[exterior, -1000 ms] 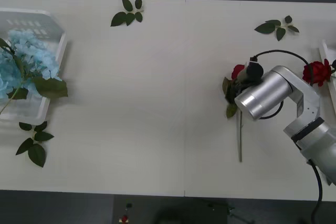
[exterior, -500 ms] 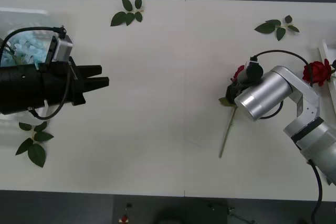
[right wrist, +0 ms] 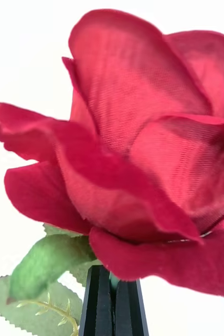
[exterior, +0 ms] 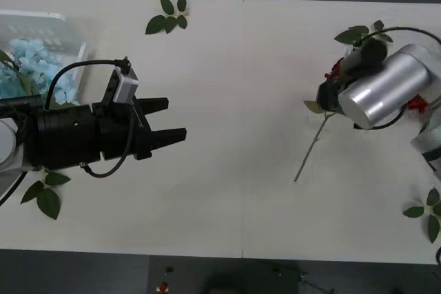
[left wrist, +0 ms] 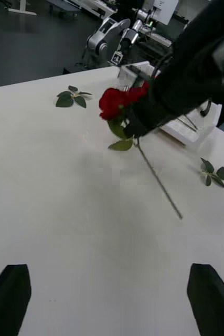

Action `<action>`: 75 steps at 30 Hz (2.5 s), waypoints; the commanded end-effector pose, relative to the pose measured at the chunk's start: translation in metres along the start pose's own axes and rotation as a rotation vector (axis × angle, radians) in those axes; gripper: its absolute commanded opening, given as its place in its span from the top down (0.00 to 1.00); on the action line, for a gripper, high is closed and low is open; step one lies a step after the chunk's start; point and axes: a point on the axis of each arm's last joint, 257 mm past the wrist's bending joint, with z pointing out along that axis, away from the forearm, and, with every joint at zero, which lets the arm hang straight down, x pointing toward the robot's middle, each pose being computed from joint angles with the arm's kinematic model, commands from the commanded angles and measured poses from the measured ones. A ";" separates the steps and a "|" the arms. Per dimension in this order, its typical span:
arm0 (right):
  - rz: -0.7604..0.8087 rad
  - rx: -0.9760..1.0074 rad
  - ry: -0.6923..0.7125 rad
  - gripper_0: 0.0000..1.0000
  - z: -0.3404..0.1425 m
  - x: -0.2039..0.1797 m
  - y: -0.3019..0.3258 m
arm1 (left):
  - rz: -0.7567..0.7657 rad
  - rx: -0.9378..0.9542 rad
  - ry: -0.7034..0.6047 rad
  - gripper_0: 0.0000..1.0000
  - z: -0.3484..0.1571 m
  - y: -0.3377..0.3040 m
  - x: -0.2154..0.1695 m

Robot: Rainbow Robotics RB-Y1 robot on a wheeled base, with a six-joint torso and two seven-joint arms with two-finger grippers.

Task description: Put the red flowers into the right box and the blue flowers into the left box

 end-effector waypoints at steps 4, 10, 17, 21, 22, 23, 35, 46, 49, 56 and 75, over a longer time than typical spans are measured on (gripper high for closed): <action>-0.200 0.088 -0.096 1.00 -0.102 -0.084 -0.080 | 0.019 -0.002 -0.027 0.00 -0.003 -0.003 -0.015; -0.320 0.243 -0.064 1.00 -0.132 -0.124 -0.175 | 0.017 -0.013 -0.036 0.00 -0.003 0.001 -0.017; -0.396 0.308 -0.042 1.00 -0.126 -0.170 -0.262 | 0.022 -0.017 -0.039 0.00 -0.002 0.002 -0.018; -0.396 0.329 -0.047 1.00 -0.108 -0.175 -0.294 | 0.025 -0.016 -0.039 0.00 -0.002 0.001 -0.018; -0.409 0.343 -0.046 1.00 -0.102 -0.175 -0.301 | 0.029 -0.018 -0.039 0.00 -0.002 0.002 -0.018; -0.423 0.354 -0.049 1.00 -0.095 -0.175 -0.307 | 0.035 -0.017 -0.043 0.00 -0.001 0.002 -0.020; -0.466 0.454 -0.115 1.00 -0.038 -0.168 -0.343 | 0.152 0.016 -0.092 0.00 0.006 -0.009 -0.053; -0.483 0.491 -0.140 1.00 -0.026 -0.167 -0.356 | 0.199 0.026 -0.085 0.00 0.011 -0.011 -0.059; -0.484 0.490 -0.144 0.65 -0.026 -0.167 -0.356 | 0.199 0.026 -0.085 0.00 0.011 -0.011 -0.059; -0.484 0.476 -0.143 0.24 -0.024 -0.166 -0.353 | 0.199 0.026 -0.085 0.00 0.011 -0.011 -0.059; -0.672 -0.285 -0.285 0.14 -0.074 -0.155 -0.130 | 0.199 0.026 -0.085 0.00 0.011 -0.011 -0.059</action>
